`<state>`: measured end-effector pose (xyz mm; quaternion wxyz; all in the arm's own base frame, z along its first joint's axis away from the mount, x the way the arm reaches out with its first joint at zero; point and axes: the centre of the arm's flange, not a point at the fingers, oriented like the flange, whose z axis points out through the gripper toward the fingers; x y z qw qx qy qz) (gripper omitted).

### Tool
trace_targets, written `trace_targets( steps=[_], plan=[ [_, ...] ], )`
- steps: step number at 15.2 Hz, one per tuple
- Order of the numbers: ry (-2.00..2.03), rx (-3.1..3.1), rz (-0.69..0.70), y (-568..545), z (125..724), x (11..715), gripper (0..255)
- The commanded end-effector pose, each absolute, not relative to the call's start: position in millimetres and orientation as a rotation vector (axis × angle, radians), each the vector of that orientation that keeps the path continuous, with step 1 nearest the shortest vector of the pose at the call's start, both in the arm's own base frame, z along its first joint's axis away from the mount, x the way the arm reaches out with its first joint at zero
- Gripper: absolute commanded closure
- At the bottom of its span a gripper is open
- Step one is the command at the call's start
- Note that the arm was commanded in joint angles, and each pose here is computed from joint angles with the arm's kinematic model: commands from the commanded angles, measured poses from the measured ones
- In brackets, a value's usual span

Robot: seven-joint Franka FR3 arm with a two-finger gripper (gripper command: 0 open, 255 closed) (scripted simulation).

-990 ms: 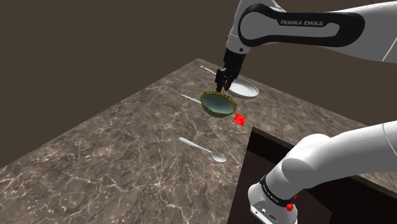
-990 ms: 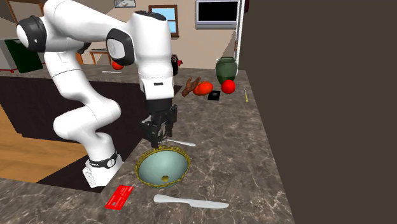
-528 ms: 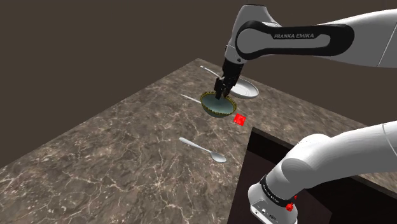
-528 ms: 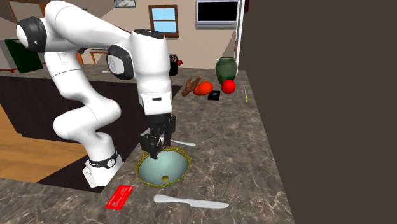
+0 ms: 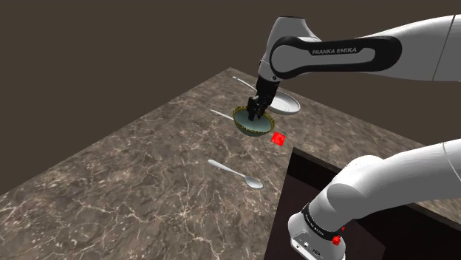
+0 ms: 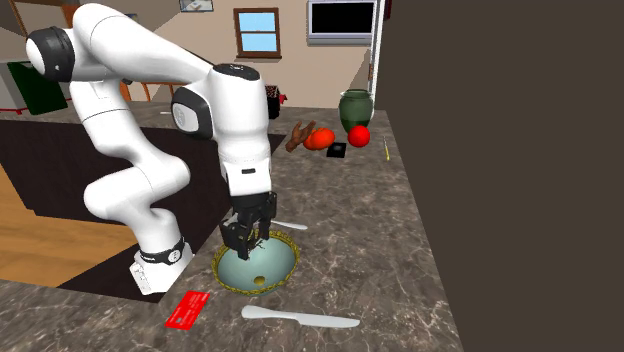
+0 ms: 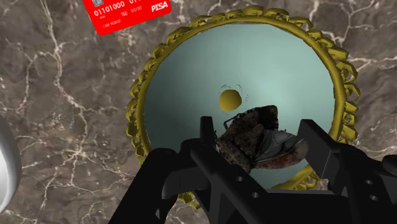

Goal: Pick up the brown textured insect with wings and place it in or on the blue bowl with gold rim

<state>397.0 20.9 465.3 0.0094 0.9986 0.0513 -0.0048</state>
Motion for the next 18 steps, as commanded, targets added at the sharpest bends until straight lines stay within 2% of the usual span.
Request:
trace_targets(
  steps=[1, 4, 5, 10, 14, 18],
  plan=[
    [0.16, 3.119, -0.015, 20.8, 465.0, 397.0, 255],
    [0.16, 3.119, -0.015, 20.7, 465.0, 397.0, 255],
    [0.16, 3.119, -0.015, 20.7, 465.0, 397.0, 0],
    [0.16, 3.119, -0.015, 20.7, 465.0, 397.0, 0],
    [0.16, 3.119, -0.015, 21.7, 515.0, 397.4, 0],
    [0.16, 3.119, -0.015, 21.7, 515.0, 397.4, 0]
  ],
)
